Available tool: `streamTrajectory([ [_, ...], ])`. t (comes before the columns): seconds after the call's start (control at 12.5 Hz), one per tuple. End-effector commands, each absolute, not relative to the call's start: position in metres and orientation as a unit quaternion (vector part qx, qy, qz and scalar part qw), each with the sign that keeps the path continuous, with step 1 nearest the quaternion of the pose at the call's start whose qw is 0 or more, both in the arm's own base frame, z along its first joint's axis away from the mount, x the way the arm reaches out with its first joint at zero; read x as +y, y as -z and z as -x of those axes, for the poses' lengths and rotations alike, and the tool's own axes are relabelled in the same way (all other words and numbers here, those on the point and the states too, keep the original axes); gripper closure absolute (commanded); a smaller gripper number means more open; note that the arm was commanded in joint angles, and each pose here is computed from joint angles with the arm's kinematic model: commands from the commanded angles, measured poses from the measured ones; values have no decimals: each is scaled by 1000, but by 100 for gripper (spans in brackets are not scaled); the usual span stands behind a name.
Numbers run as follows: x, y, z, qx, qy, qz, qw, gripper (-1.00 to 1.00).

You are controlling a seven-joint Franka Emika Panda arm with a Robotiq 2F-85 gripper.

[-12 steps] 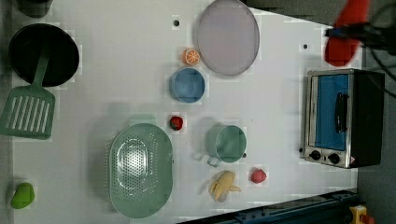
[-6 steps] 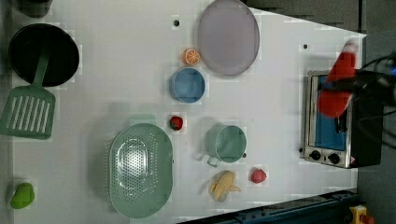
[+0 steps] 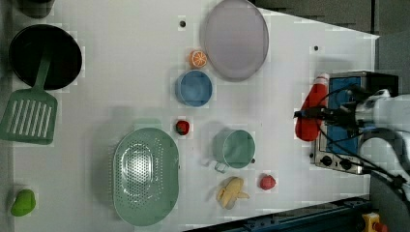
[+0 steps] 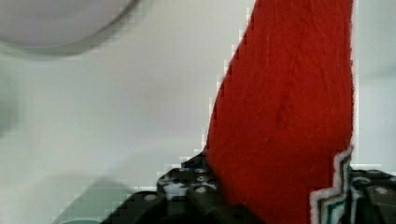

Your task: Pick ketchup from plate and place it on table.

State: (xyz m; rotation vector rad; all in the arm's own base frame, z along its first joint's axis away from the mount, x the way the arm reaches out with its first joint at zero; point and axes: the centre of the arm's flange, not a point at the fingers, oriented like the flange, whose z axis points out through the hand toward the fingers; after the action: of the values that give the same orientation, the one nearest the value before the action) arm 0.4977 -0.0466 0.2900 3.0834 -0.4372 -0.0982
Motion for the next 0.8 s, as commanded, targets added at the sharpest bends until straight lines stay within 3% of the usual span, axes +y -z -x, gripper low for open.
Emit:
streamTrajectory([
  [0.08, -37, -270, -496, -125, 30, -992, 8, -18],
  [0.32, -35, -227, -495, -123, 49, -991, 2, -23],
  [0.4, -34, -216, -495, -123, 49, -991, 0, -43],
  [0.64, -31, -223, -501, -120, 28, -992, -2, -100],
  [0.8, -31, -248, -506, -122, 9, -993, 0, -100],
])
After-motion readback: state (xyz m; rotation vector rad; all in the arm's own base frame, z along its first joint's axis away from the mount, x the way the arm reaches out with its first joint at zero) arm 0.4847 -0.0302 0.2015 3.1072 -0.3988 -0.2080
